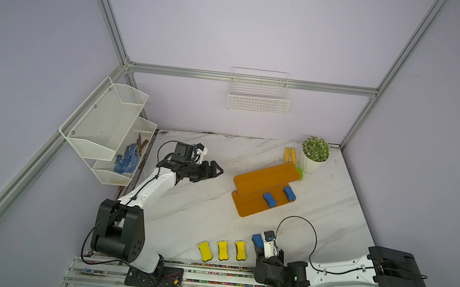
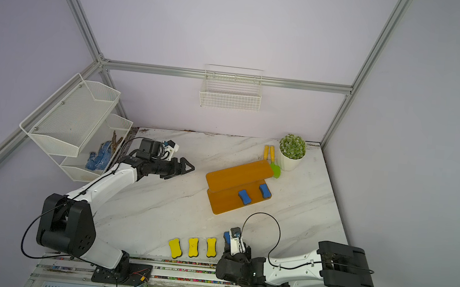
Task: Remove the whiteboard erasers from the shelf
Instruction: Place the whiteboard eraser at the center of the board.
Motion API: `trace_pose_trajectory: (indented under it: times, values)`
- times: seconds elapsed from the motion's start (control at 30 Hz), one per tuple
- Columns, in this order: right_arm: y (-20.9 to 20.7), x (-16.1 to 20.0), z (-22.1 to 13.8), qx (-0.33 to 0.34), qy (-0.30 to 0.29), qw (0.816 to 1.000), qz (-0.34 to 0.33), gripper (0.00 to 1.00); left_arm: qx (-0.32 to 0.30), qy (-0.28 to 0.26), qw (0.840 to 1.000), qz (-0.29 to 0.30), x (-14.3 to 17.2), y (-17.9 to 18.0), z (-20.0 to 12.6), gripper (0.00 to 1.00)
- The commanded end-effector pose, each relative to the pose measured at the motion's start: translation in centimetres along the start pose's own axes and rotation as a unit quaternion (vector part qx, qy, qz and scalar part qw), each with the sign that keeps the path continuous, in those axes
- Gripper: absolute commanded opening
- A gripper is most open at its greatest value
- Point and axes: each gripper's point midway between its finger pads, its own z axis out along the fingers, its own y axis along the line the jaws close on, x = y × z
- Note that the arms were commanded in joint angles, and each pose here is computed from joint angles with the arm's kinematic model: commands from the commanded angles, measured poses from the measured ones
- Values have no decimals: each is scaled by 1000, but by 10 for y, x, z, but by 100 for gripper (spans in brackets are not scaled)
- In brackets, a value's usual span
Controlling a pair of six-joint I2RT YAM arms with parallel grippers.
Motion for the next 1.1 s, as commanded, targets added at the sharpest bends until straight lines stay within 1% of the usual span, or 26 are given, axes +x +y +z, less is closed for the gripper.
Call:
trace_pose_trajectory:
  times: [0.0,0.1,0.2,0.33,0.47,0.6,0.87,0.9,1.07]
  values:
    - [-18,4,-7,52,-4,998,24,40,4,-17,1000,19,-6,-6,-9,90]
    - [-20,10,-11,59,-1,998,36,40,4,-16,1000,18,-6,-5,-8,90]
    - [-16,14,-13,55,0,997,45,42,5,-16,1000,18,-6,-5,-8,90]
    - [-9,19,-13,51,6,997,53,48,3,-16,1000,19,-6,-4,-8,90]
    - [-6,22,-12,56,15,997,57,57,1,-16,1000,19,-6,-4,-8,90]
    - [-4,23,-12,54,17,997,56,62,0,-18,1000,19,-7,-3,-8,90]
    - [-1,8,-21,40,7,996,74,64,-1,-16,1000,18,-7,-2,-7,90]
    - [-2,5,-22,38,2,996,76,70,-2,-17,1000,18,-8,-3,-7,90]
    - [-8,-14,-29,25,-19,996,87,74,-1,-18,1000,19,-8,-3,-8,90]
